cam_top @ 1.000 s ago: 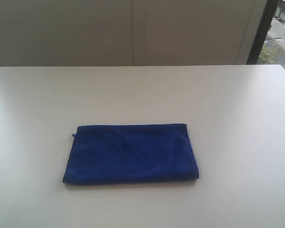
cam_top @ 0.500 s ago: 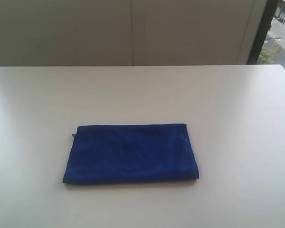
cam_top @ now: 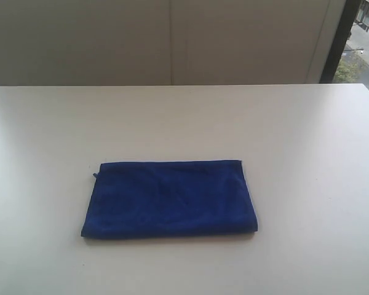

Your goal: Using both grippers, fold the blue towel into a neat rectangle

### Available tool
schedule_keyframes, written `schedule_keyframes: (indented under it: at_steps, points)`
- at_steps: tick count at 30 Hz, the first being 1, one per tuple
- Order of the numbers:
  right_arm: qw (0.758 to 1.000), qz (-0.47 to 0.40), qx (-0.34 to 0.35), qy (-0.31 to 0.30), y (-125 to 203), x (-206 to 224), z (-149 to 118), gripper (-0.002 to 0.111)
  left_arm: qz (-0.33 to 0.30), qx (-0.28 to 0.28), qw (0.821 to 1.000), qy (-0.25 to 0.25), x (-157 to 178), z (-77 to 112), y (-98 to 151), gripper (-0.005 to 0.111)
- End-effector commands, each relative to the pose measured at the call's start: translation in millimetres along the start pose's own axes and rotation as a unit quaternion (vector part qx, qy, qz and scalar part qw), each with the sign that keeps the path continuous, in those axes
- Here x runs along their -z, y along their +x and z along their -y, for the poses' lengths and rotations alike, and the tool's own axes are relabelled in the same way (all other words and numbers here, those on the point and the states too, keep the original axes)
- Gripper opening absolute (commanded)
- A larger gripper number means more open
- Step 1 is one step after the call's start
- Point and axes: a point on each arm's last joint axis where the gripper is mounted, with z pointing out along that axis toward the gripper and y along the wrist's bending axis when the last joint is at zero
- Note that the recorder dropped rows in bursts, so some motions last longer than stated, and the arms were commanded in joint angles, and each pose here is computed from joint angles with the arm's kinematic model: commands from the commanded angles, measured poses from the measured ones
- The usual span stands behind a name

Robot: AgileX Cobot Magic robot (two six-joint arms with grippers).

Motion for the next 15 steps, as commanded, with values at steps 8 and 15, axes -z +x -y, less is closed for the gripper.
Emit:
schedule_keyframes:
  at_steps: [8,15]
  points:
    - [1.0,0.007,0.003,0.0,0.3,-0.2,0.1,0.0,-0.002,0.115,0.993,-0.022,-0.2,-2.0,1.4,0.0]
    - [1.0,0.007,0.003,0.0,0.3,-0.2,0.1,0.0,-0.001,0.127,0.991,-0.029,-0.1,-2.8,1.5,0.0]
